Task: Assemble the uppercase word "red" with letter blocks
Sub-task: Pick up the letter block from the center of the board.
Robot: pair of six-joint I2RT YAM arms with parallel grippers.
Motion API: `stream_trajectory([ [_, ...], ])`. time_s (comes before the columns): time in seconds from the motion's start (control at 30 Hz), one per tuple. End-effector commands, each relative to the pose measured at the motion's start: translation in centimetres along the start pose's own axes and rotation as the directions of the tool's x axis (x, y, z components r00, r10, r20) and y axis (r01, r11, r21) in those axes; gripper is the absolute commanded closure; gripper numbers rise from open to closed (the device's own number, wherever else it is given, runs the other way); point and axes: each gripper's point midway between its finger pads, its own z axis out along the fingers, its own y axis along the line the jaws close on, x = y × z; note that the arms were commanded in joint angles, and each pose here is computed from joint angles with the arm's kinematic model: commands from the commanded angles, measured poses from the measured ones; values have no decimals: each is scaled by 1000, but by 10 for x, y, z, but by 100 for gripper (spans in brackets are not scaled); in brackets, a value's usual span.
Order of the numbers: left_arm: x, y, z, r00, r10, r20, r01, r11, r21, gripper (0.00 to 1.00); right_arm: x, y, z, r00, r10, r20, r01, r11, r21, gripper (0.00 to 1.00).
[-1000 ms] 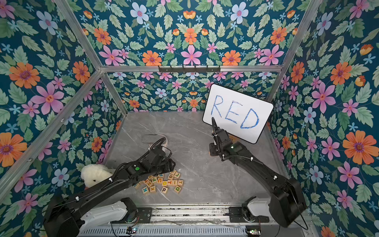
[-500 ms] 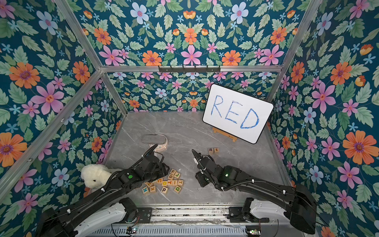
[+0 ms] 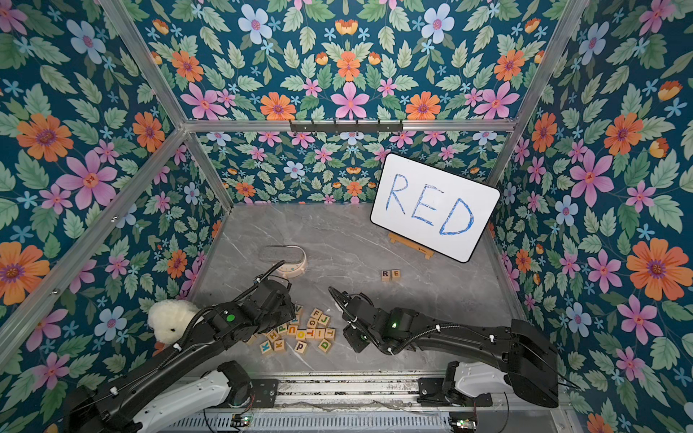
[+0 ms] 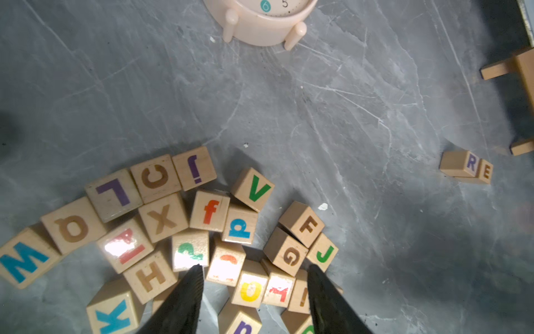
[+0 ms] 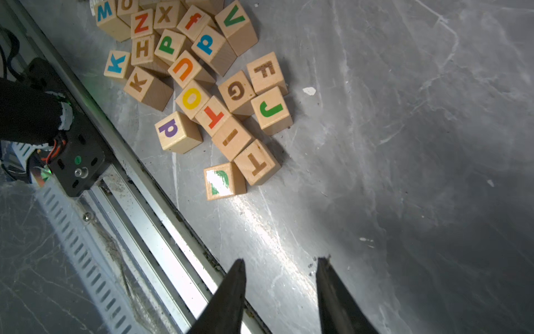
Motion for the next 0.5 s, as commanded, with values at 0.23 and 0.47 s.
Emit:
stream_trajectory([
  [0.23, -11, 13, -9, 999, -28, 47, 31, 998, -55, 40, 8, 23, 24, 986, -163, -39, 164, 986, 17, 55],
  [0.47, -18, 31, -19, 996, -8, 91, 20, 991, -131, 38, 18, 42, 45, 966, -245, -86, 239, 968, -69, 49],
])
